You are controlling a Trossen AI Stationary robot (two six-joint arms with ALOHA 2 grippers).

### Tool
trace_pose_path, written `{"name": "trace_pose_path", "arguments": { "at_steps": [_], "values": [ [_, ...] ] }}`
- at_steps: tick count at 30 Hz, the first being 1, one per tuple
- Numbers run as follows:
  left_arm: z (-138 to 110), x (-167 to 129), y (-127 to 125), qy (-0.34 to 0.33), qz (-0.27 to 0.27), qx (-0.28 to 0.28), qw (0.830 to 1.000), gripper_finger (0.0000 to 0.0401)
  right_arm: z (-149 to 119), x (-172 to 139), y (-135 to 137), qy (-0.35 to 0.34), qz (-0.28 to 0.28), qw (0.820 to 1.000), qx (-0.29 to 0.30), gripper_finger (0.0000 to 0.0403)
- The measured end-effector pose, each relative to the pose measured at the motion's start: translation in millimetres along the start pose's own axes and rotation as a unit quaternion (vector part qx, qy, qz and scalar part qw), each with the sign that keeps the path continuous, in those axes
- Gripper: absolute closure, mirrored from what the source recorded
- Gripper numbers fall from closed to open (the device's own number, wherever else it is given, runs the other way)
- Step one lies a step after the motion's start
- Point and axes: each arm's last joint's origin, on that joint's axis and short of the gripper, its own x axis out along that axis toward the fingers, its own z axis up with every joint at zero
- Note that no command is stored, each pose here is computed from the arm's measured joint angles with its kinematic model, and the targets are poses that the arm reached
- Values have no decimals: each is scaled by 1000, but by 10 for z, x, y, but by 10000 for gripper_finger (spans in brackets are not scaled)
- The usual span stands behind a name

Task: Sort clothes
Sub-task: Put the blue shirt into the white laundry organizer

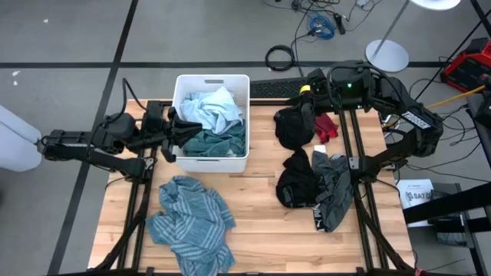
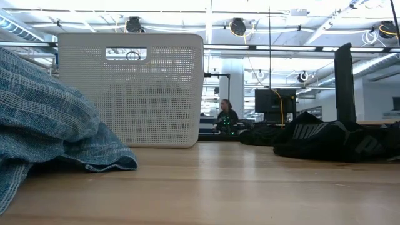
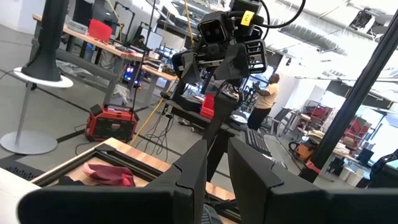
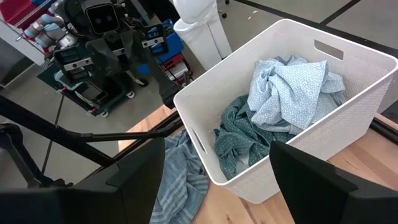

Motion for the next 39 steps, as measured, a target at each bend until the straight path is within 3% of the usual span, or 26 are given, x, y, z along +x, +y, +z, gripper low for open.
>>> {"name": "trace_pose_path", "arguments": {
  "at_steps": [9,15,18,24,30,33,39],
  "values": [
    [-42,-2,16,23,8,5,1000,327,0,0,0,0,0,1000,0,126],
    [-244,-35,69,140,14,-56,989,327,25,64,11,-8,5,1000,6,126],
    [-325,-58,38,199,-30,-71,977,327,18,144,6,5,7,1000,10,126],
    [-512,-53,-163,306,-156,-94,935,327,-103,465,156,98,112,989,-18,126],
    [-715,-4,-337,367,-189,-105,905,327,-430,948,532,160,165,971,-68,126],
    [-845,8,-380,412,-172,-122,887,327,-598,1199,697,175,187,962,-94,126],
    [-1192,-88,-301,561,-44,-147,813,326,-835,1494,837,204,197,953,-110,126]
  ]
}}
